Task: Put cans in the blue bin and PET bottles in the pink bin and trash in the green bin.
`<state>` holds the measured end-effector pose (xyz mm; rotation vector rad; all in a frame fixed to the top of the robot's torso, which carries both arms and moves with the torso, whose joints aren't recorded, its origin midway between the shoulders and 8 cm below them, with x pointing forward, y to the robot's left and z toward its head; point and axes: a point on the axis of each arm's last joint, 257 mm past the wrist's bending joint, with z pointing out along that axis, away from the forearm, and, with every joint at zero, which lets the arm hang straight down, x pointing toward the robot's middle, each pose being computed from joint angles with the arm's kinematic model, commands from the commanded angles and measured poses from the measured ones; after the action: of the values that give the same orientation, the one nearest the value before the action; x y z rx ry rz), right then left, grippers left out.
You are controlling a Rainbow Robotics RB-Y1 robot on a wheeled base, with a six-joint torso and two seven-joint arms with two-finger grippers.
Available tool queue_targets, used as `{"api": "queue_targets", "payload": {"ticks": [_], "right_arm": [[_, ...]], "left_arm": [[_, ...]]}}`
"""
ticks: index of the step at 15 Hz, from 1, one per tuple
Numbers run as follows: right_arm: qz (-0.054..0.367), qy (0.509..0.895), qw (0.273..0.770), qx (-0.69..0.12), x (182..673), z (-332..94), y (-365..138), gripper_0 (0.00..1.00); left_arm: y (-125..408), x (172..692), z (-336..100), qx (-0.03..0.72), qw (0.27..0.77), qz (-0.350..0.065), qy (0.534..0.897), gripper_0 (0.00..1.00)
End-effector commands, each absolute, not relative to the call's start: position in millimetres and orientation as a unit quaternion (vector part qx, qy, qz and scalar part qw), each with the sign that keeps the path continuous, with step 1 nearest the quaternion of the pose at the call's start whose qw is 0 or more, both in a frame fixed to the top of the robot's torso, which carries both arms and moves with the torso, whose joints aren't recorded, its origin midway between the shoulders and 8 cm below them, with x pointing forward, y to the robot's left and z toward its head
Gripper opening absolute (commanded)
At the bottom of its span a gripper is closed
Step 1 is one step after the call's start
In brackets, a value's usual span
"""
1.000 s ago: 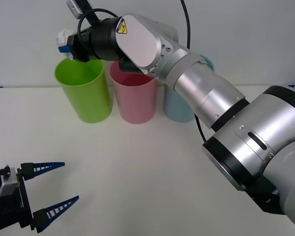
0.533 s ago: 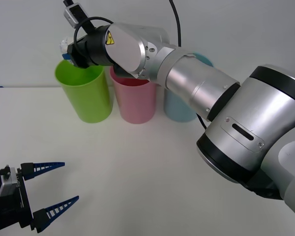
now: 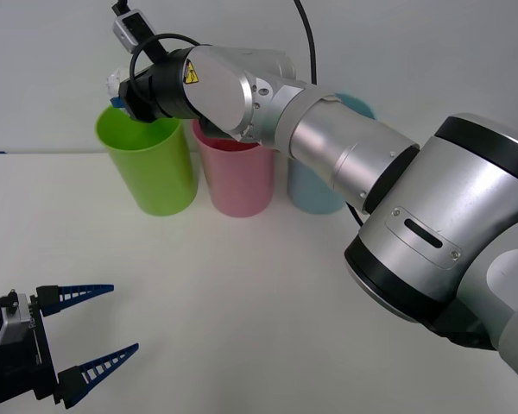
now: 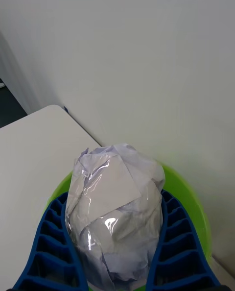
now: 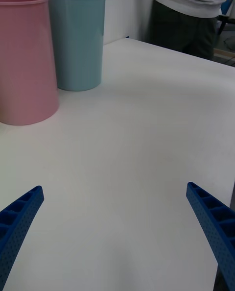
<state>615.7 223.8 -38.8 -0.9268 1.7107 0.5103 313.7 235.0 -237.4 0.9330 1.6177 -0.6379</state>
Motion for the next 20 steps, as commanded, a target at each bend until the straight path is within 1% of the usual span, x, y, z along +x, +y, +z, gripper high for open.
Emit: {"api": "queue_targets", "payload": {"ticks": [1,5,6,7,8,9,10,11,13,20], "right_arm": [[0.217,0.72,0.535,-0.385,615.5,-39.3,224.3,0.0],[0.218,0.72,0.535,-0.384,615.3,-38.4,224.8,0.0],[0.218,0.72,0.535,-0.384,615.6,-39.3,224.4,0.02],[0.211,0.715,0.541,-0.389,616.3,-38.7,225.1,0.48],[0.207,0.713,0.544,-0.391,616.5,-40.2,225.9,0.75],[0.204,0.713,0.544,-0.392,615.9,-43.5,226.9,0.86],[0.205,0.715,0.545,-0.388,615.6,-45.8,227.9,0.91],[0.203,0.711,0.549,-0.389,615.4,-46.4,229.4,0.94],[0.209,0.712,0.547,-0.387,614.3,-46.1,230.4,0.97],[0.211,0.713,0.547,-0.385,614.3,-45.9,230.4,0.99]], "left_arm": [[235.0,313.7,-237.4,0.394,0.551,-0.27,0.684,1.0],[235.0,313.7,-237.4,0.394,0.551,-0.27,0.684,1.0],[235.0,313.7,-237.4,0.394,0.551,-0.27,0.684,1.0],[235.0,313.7,-237.4,0.394,0.551,-0.27,0.684,1.0],[235.0,313.7,-237.4,0.394,0.551,-0.27,0.684,1.0],[235.0,313.7,-237.4,0.394,0.551,-0.27,0.684,1.0],[235.0,313.7,-237.4,0.394,0.551,-0.27,0.684,1.0],[235.0,313.7,-237.4,0.394,0.551,-0.27,0.684,1.0],[235.0,313.7,-237.4,0.394,0.551,-0.27,0.684,1.0],[235.0,313.7,-237.4,0.394,0.551,-0.27,0.684,1.0]]}}
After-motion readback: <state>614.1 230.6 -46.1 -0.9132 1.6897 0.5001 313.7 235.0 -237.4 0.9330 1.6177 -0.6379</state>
